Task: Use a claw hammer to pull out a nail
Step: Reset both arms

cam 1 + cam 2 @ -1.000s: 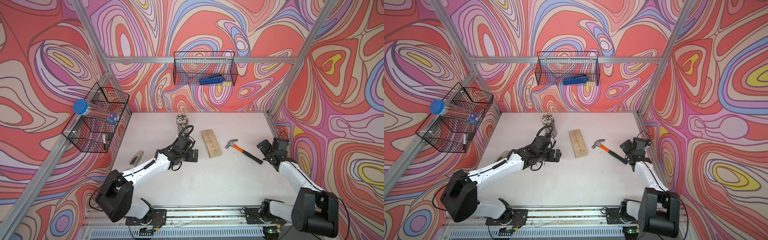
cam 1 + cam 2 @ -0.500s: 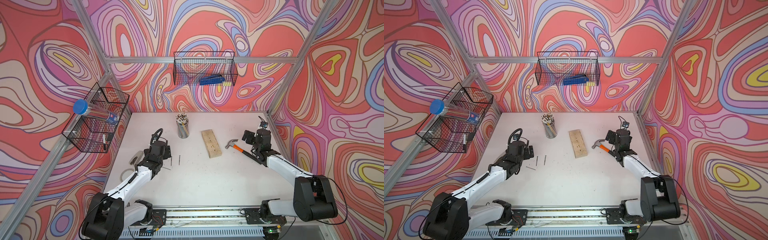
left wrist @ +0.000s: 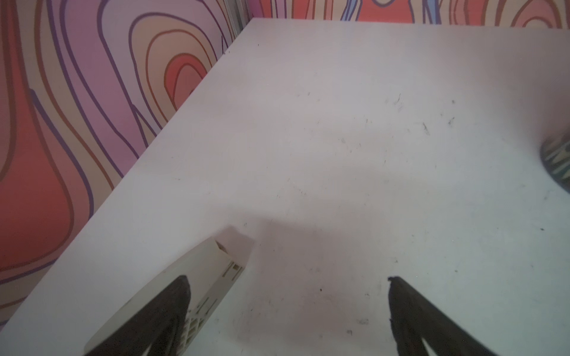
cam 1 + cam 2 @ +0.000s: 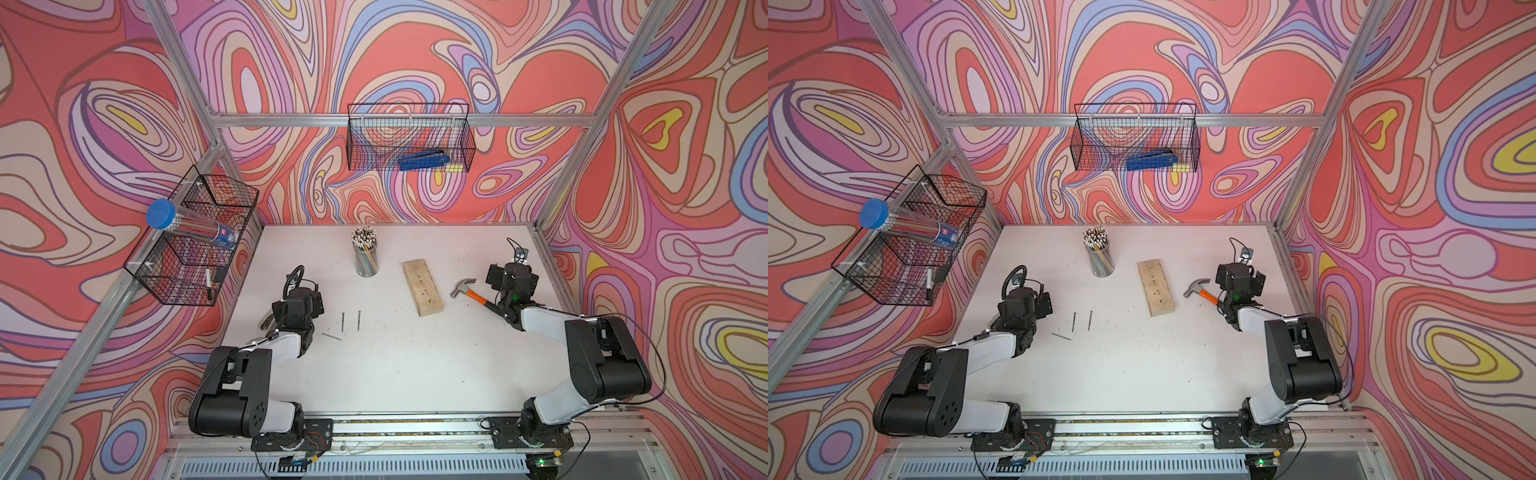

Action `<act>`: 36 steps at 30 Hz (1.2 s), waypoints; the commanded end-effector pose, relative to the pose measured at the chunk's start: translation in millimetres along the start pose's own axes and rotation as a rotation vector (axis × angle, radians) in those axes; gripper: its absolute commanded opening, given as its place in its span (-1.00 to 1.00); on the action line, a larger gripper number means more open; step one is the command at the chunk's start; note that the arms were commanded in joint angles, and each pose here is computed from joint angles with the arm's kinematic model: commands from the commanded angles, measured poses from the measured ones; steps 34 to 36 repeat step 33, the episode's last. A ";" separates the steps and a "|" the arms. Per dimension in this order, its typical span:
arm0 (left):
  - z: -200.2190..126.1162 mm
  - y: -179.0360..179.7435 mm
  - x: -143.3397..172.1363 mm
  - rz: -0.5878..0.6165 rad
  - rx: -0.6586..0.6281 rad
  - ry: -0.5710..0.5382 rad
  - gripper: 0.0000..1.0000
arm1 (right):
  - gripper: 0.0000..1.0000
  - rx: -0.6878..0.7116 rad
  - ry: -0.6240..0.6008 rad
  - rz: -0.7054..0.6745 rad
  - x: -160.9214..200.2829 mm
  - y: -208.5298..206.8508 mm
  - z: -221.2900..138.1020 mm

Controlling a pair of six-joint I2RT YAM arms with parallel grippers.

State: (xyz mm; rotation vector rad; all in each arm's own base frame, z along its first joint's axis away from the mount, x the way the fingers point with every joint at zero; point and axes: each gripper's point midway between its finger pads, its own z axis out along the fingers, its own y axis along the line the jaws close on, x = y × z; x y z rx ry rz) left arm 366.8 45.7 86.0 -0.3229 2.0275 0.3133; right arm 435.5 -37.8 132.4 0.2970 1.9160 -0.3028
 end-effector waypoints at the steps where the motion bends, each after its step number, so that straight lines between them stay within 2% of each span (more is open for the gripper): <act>1: -0.6 1.5 -26.7 -0.032 0.019 -0.171 0.99 | 0.97 -0.068 -0.057 -0.024 -1.6 6.4 -8.2; 5: -1.5 -21.8 -15.7 0.015 0.157 -0.173 1.00 | 0.97 -0.003 -0.067 0.009 19.4 -5.2 -3.2; 6: -1.6 -23.4 -17.8 0.017 0.164 -0.228 0.99 | 0.96 0.038 -0.080 0.012 23.6 -10.6 1.2; 8: -0.8 -23.1 -9.0 0.020 0.163 -0.170 0.99 | 0.96 0.002 -0.039 -0.016 29.0 -0.9 5.0; 11: 7.3 -24.9 -13.5 0.035 0.145 -0.165 1.00 | 0.97 -0.014 -0.086 -0.010 25.2 0.5 -2.9; 13: 6.8 -34.8 -11.7 0.062 0.198 -0.126 1.00 | 0.97 -0.093 -0.114 -0.012 27.6 9.9 -9.9; 14: 5.9 -35.3 -15.0 0.061 0.200 -0.158 1.00 | 0.97 -0.123 -0.124 -0.008 28.9 11.9 -11.9; 15: 4.7 -36.3 -13.4 0.070 0.203 -0.166 0.99 | 0.97 -0.214 -0.124 -0.023 40.8 21.5 -13.5; 16: 4.1 -38.4 -11.3 0.074 0.215 -0.146 1.00 | 0.97 -0.230 -0.200 -0.053 34.1 25.3 -21.0; 17: 4.9 -39.7 -11.3 0.082 0.218 -0.137 0.99 | 0.97 -0.247 -0.166 -0.067 37.9 30.3 -24.6; 19: 6.6 -40.6 -12.1 0.084 0.220 -0.146 0.99 | 0.97 -0.241 -0.193 -0.067 35.0 29.7 -23.1; 20: 7.0 -41.5 -11.1 0.084 0.224 -0.135 0.99 | 0.97 -0.250 -0.163 -0.067 37.7 31.9 -22.0; 26: 10.9 -41.9 -10.1 0.061 0.263 -0.109 0.99 | 0.96 -0.245 -0.169 -0.068 37.9 31.0 -21.9; 36: 8.7 -39.8 -11.5 0.056 0.262 -0.120 0.99 | 0.97 -0.244 -0.171 -0.066 36.9 30.6 -21.0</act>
